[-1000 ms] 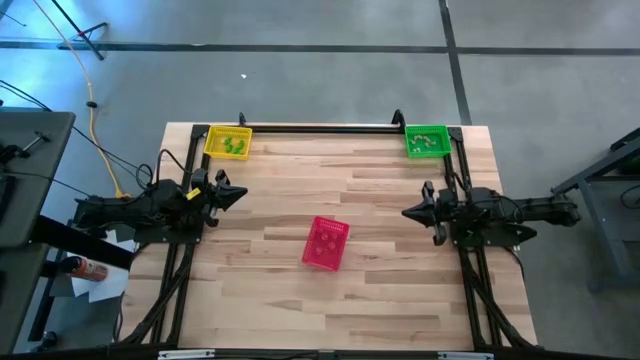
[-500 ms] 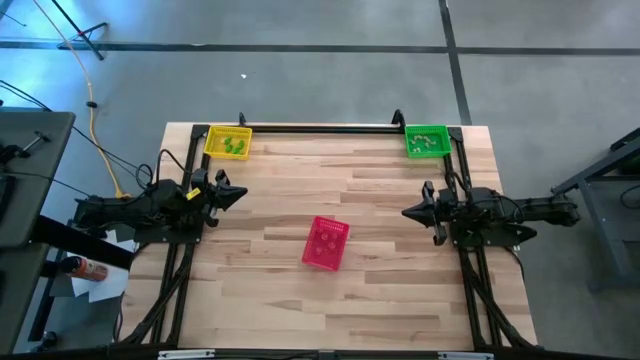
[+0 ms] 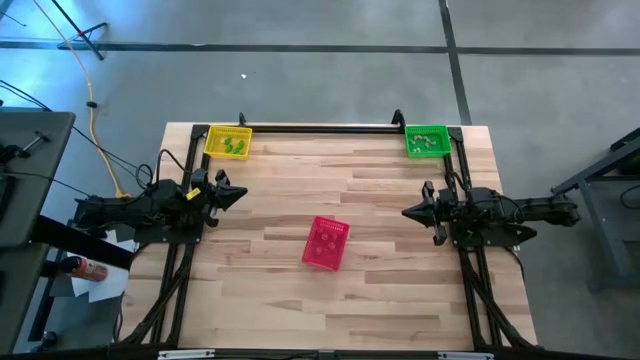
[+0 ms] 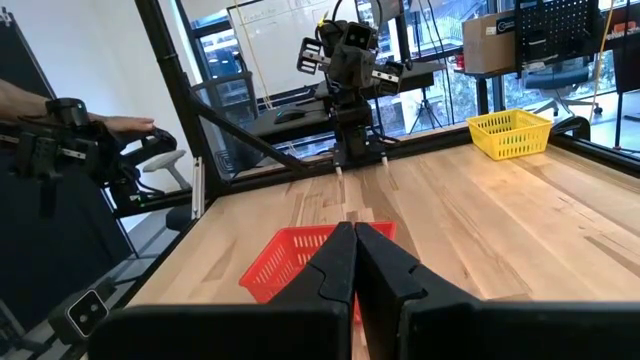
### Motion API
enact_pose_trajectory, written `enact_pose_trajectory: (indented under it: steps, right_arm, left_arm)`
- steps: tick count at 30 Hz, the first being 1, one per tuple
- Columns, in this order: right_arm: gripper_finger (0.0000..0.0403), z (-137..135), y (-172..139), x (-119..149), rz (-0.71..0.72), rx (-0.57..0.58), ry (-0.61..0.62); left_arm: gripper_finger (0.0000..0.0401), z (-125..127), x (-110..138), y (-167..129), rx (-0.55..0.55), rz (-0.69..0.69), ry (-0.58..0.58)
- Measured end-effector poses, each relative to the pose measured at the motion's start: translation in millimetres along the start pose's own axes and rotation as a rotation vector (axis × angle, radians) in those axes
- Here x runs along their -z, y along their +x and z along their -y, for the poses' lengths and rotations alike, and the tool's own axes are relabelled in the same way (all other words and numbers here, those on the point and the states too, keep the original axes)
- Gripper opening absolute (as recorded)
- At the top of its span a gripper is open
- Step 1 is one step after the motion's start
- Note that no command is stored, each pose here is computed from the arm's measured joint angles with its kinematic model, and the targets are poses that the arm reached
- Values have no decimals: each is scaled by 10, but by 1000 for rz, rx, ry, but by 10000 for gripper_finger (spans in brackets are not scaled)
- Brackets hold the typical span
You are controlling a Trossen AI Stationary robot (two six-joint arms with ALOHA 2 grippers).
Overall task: Sort Halloween decoration
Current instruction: Return to Home Position
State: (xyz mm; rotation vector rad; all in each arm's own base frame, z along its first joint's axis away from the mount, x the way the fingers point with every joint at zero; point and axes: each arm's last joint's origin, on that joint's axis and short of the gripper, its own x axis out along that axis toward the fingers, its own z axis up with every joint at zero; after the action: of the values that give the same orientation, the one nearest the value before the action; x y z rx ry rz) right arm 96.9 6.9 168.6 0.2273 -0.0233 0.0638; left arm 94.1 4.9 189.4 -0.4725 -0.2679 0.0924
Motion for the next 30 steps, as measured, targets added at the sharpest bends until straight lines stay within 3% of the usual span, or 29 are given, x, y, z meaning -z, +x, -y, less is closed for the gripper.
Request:
enact_pose_trajectory:
  steps: [30]
  right_arm:
    - [0, 3, 9, 13, -16, 4, 0]
  left_arm:
    - [0, -20, 44, 12, -21, -42, 6]
